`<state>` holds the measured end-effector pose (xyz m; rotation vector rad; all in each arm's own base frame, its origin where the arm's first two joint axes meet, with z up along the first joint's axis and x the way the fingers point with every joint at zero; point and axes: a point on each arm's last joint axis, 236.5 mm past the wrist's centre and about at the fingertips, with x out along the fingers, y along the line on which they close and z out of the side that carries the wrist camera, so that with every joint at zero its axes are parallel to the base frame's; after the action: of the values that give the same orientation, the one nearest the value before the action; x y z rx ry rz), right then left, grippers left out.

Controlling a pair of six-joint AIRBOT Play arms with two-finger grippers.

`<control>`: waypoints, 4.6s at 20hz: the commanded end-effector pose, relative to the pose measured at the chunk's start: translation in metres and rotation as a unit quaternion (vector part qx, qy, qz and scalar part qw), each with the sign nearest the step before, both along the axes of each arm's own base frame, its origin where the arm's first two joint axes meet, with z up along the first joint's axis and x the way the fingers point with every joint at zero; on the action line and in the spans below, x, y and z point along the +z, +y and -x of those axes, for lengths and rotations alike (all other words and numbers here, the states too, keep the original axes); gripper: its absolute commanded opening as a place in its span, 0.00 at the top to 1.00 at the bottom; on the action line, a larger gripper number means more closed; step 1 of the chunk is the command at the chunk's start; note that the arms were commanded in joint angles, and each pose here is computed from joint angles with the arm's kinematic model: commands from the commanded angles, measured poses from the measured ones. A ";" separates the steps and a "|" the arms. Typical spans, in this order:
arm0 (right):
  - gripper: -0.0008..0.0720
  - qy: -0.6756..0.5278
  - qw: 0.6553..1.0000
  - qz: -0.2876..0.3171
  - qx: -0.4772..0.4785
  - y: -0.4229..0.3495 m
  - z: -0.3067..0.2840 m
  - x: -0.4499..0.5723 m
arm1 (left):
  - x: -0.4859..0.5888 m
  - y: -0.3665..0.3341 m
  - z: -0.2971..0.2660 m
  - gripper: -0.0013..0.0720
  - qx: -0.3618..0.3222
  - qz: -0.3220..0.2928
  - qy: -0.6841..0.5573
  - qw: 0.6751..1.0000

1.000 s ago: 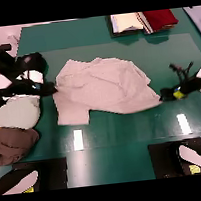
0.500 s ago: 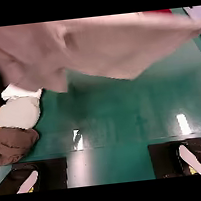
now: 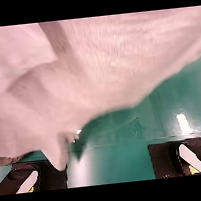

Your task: Fold the shirts.

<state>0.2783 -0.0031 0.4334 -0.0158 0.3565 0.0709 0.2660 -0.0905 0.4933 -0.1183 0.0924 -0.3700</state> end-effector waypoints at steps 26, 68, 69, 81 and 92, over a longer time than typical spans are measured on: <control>0.98 0.484 0.867 -0.120 0.012 -0.013 -0.143 -0.449 | -0.539 -0.007 -0.166 0.95 -0.008 -0.085 0.563 0.822; 0.26 0.574 0.770 -0.252 -0.121 -0.044 0.096 -0.480 | -0.538 -0.040 0.037 0.95 -0.067 0.018 0.603 0.795; 0.30 0.587 0.755 -0.266 -0.123 -0.042 0.105 -0.493 | -0.537 -0.040 0.037 0.95 -0.067 0.019 0.602 0.796; 0.97 0.613 0.766 -0.195 0.008 0.017 0.065 -0.521 | -0.533 -0.030 0.047 0.96 -0.078 -0.024 0.609 0.789; 0.98 0.517 0.856 -0.026 -0.002 -0.026 0.047 -0.425 | -0.471 -0.019 0.059 0.96 -0.077 -0.056 0.558 0.824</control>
<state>0.2143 -0.0226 -0.0139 0.1383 1.5255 0.1021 0.1869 -0.1109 0.0074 -0.2024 1.3942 -0.4318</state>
